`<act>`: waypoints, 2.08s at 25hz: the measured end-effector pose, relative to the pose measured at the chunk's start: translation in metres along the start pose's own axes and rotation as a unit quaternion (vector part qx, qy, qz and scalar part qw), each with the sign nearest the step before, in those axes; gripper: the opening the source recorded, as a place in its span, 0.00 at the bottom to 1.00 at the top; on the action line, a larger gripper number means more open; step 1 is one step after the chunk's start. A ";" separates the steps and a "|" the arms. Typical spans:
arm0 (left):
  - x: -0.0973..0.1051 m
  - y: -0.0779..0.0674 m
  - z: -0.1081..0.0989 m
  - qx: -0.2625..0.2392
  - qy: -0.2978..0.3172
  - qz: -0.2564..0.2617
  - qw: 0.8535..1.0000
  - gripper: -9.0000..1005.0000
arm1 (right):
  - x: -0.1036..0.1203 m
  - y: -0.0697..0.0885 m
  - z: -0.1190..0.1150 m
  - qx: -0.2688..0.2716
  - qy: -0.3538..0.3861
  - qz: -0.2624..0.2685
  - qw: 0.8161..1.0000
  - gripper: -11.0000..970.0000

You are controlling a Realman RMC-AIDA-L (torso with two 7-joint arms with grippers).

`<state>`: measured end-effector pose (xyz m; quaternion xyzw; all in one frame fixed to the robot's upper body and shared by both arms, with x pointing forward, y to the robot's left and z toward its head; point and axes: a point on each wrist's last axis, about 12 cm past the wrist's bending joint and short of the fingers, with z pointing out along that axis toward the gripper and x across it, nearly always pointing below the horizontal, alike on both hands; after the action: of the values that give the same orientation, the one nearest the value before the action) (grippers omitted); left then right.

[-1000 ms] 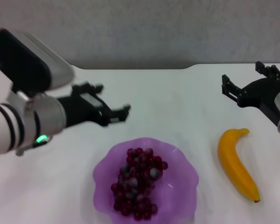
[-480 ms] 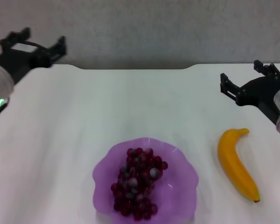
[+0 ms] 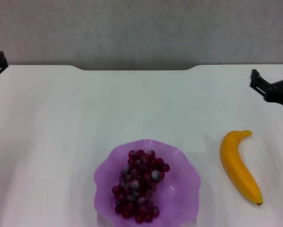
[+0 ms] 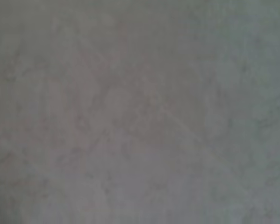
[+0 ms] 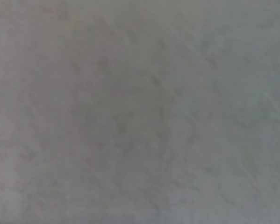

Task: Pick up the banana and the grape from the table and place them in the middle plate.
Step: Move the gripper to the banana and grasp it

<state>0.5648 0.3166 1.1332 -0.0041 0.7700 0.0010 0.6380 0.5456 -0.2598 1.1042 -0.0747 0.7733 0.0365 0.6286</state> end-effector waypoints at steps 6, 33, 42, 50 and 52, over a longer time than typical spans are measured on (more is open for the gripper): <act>0.003 0.000 -0.003 0.002 0.005 0.002 1.000 0.88 | 0.011 -0.010 0.001 0.012 0.022 0.022 0.999 0.92; -0.003 -0.004 -0.002 0.020 0.011 0.012 1.000 0.88 | 0.047 0.003 0.022 -0.061 0.229 0.064 0.969 0.92; -0.003 -0.001 -0.002 0.017 0.012 0.011 1.000 0.88 | 0.051 0.004 0.028 -0.049 0.264 0.055 0.962 0.91; -0.004 -0.004 -0.001 0.024 0.016 0.011 1.000 0.88 | 0.058 0.008 0.044 -0.052 0.300 0.043 0.952 0.91; -0.004 -0.005 0.000 0.026 0.016 0.012 0.999 0.88 | 0.058 0.009 0.046 -0.053 0.304 0.040 0.950 0.91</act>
<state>0.5650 0.3117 1.1369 0.0213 0.7802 -0.0116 0.6251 0.5770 -0.2480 1.0372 -0.0840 0.9269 0.0781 0.3573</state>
